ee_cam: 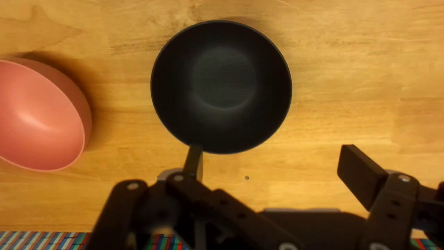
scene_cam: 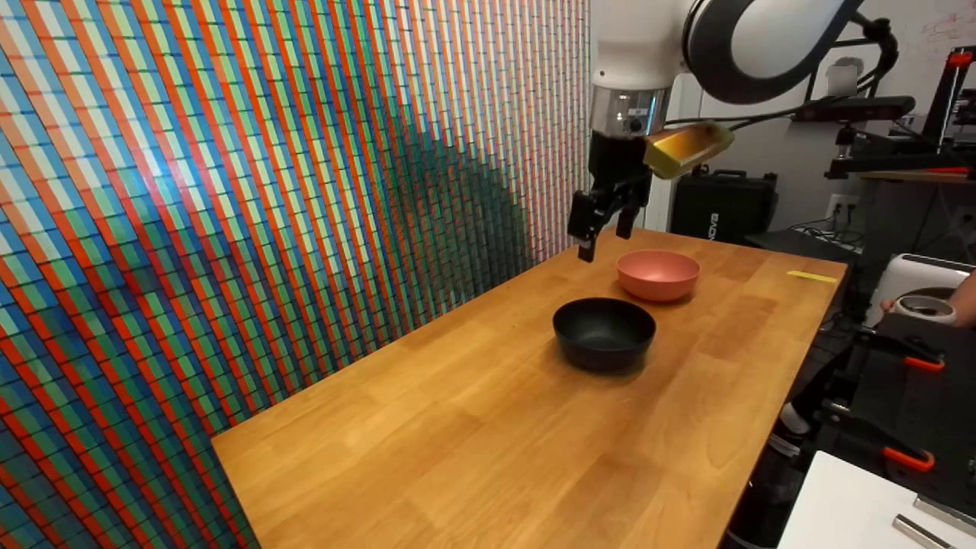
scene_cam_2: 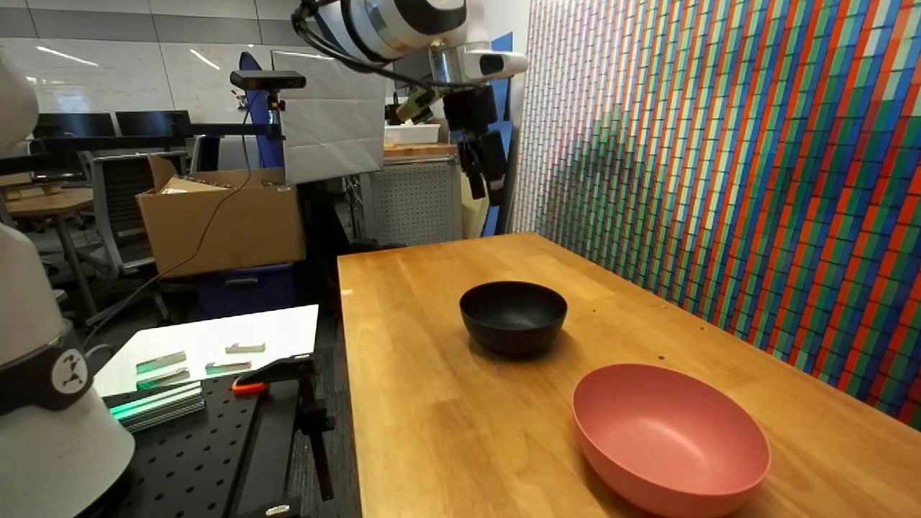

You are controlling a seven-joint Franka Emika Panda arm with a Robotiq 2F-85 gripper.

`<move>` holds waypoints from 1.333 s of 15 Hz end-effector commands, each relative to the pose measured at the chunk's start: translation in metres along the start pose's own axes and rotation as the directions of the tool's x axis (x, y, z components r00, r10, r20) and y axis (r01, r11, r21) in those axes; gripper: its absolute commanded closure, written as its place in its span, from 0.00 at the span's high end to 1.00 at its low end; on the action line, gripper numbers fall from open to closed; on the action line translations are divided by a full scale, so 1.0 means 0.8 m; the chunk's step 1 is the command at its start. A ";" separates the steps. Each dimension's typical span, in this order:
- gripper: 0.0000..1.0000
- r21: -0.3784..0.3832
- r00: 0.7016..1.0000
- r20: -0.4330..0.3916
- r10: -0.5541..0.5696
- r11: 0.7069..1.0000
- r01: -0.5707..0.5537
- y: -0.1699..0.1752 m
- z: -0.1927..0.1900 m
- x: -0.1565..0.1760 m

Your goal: Put the black bowl in the pink bowl

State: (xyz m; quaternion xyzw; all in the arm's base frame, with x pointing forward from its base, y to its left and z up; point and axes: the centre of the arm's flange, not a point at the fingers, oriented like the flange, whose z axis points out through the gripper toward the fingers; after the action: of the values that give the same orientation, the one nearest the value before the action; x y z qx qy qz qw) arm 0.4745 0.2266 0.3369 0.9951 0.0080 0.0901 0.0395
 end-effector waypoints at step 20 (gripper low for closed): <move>1.00 -0.159 0.999 -0.023 -0.033 0.987 0.029 -0.046 0.148 -0.049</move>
State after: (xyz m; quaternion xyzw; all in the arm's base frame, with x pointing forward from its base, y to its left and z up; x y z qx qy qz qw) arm 0.4559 0.2403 0.2389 0.9883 0.0140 0.0988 0.1155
